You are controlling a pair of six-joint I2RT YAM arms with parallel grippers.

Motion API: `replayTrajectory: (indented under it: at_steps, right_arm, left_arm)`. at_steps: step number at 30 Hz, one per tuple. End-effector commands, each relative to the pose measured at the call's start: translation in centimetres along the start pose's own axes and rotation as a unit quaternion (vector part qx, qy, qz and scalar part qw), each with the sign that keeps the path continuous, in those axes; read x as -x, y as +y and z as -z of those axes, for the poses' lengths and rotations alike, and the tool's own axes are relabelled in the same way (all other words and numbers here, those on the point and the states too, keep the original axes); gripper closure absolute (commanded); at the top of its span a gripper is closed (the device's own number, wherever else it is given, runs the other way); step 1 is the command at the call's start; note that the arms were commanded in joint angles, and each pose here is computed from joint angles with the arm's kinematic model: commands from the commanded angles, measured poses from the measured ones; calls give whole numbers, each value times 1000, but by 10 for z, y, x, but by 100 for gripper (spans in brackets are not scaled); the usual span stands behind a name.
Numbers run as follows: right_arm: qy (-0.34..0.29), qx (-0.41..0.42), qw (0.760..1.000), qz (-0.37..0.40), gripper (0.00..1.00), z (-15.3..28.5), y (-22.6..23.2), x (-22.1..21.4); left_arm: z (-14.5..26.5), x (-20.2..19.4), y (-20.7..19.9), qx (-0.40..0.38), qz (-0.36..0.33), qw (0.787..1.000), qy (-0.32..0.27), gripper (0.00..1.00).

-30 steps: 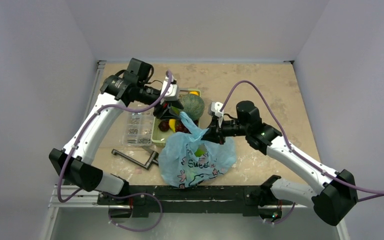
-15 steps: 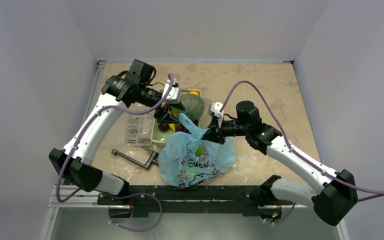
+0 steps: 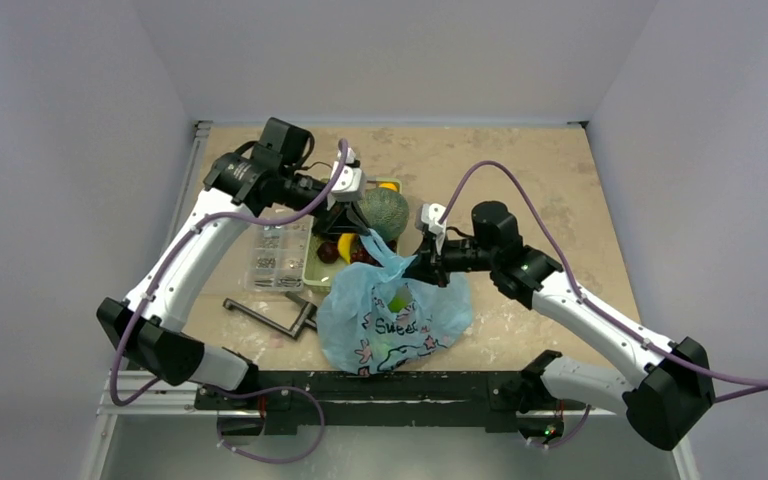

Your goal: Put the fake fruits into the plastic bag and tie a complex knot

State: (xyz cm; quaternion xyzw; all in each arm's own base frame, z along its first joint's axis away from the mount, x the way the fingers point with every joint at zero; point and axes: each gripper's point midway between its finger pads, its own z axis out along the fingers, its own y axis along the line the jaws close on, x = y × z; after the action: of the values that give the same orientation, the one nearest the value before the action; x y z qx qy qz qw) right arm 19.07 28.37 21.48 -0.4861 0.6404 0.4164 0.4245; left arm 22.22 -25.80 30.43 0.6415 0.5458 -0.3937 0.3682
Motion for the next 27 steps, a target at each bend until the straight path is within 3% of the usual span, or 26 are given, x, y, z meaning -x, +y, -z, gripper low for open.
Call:
replayTrajectory:
  at_steps: [1,5,8,13,17,21,27]
  right_arm:
    - [-2,-26,1000,0,100,-6,-13,-1]
    - [-7,-54,998,-20,100,-8,-24,2]
    - [-15,-64,997,-41,100,-8,-26,6]
    - [-26,-81,993,-77,100,-3,-25,11]
    - [-35,-79,992,-90,100,-1,-21,17]
    - [-40,-69,993,-93,100,1,-16,21]
    - [-43,-52,993,-100,100,7,-2,19]
  left_arm:
    - [3,61,-24,-1,-5,997,-71,100]
    - [-23,59,-58,-6,46,997,-62,100]
    - [-52,24,-84,-9,106,994,-24,100]
    - [-82,-39,-102,37,83,995,32,100]
    - [-101,-78,-89,95,78,990,72,100]
    - [-111,-110,-51,197,102,969,107,100]
    - [-94,-127,-16,325,127,934,82,100]
